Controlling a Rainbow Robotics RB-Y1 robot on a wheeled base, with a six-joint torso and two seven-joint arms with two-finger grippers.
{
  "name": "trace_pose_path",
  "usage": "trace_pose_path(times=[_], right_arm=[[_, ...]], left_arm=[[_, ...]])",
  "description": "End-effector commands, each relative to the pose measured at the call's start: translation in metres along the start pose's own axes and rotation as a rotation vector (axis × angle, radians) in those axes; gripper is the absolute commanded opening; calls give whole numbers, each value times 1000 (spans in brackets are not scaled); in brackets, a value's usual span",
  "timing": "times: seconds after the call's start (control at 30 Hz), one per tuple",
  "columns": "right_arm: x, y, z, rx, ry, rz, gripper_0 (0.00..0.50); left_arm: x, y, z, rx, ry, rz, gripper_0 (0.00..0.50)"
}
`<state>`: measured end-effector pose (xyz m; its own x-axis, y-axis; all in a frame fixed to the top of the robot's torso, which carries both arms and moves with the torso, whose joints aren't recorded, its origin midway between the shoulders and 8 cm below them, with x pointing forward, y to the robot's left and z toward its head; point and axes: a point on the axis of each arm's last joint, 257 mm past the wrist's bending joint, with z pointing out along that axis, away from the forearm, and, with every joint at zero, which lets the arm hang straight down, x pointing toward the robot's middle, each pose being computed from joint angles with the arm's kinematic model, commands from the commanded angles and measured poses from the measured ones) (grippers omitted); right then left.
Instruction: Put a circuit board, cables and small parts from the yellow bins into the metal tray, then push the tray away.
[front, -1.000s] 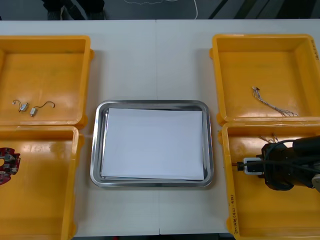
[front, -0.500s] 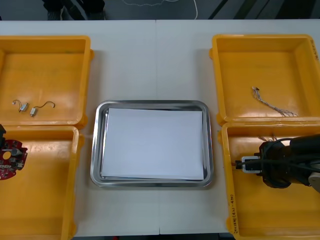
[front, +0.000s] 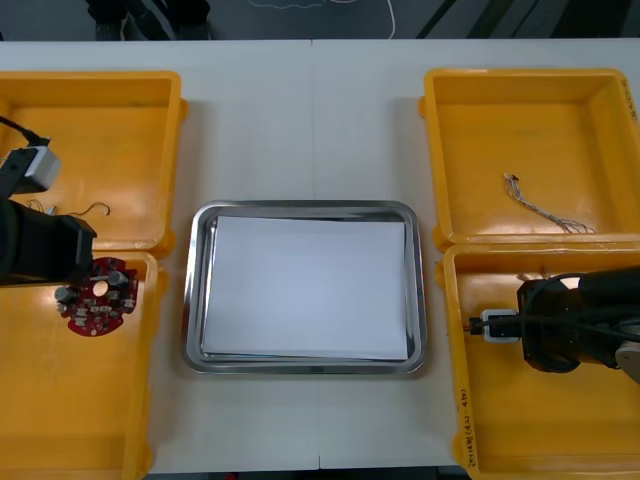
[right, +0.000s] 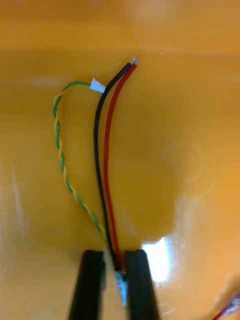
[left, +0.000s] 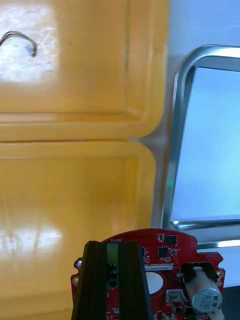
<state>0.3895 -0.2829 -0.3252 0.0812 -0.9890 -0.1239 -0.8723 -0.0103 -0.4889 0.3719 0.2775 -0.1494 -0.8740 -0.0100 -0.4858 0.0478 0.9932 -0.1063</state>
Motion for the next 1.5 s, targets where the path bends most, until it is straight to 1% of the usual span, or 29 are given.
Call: trace_pose_path(times=[0.03, 0.33, 0.43, 0.5, 0.63, 0.77, 0.87, 0.93, 1.03, 1.2, 1.23, 1.3, 1.43, 1.5], right_arm=[[15, 10, 8, -28, 27, -7, 0], [14, 9, 7, -33, 25, 5, 0], [16, 5, 3, -38, 30, 5, 0], [17, 1, -1, -42, 29, 12, 0], [21, -5, -9, -54, 35, 22, 0], [25, -11, -24, -79, 50, 53, 0], [27, -18, -39, -93, 66, 69, 0], [29, -20, -48, -104, 77, 80, 0], [29, -25, -63, -122, 84, 109, 0], [22, -30, -89, -151, 88, 198, 0], [21, -30, -91, -153, 90, 210, 0], [16, -31, -102, -151, 102, 250, 0], [6, -28, -120, -147, 128, 362, 0], [0, -24, -128, -144, 142, 423, 0]], left_arm=[[-15, -39, -10, 41, -38, 20, 0], [-17, -83, 0, 39, -29, 47, 0], [-18, -100, 4, 55, -36, 41, 0], [-19, -113, 7, 78, -46, 36, 0], [-19, -129, 13, 102, -55, 31, 0], [-15, -143, 23, 103, -56, 38, 0], [-13, -151, 30, 97, -55, 42, 0], [-11, -153, 36, 87, -49, 47, 0], [-5, -155, 47, 64, -31, 59, 0], [7, -146, 69, -8, 11, 82, 0], [8, -146, 72, -15, 17, 84, 0], [13, -141, 80, -41, 37, 92, 0], [12, -144, 91, -36, 36, 105, 0], [11, -147, 95, -27, 34, 106, 0]])
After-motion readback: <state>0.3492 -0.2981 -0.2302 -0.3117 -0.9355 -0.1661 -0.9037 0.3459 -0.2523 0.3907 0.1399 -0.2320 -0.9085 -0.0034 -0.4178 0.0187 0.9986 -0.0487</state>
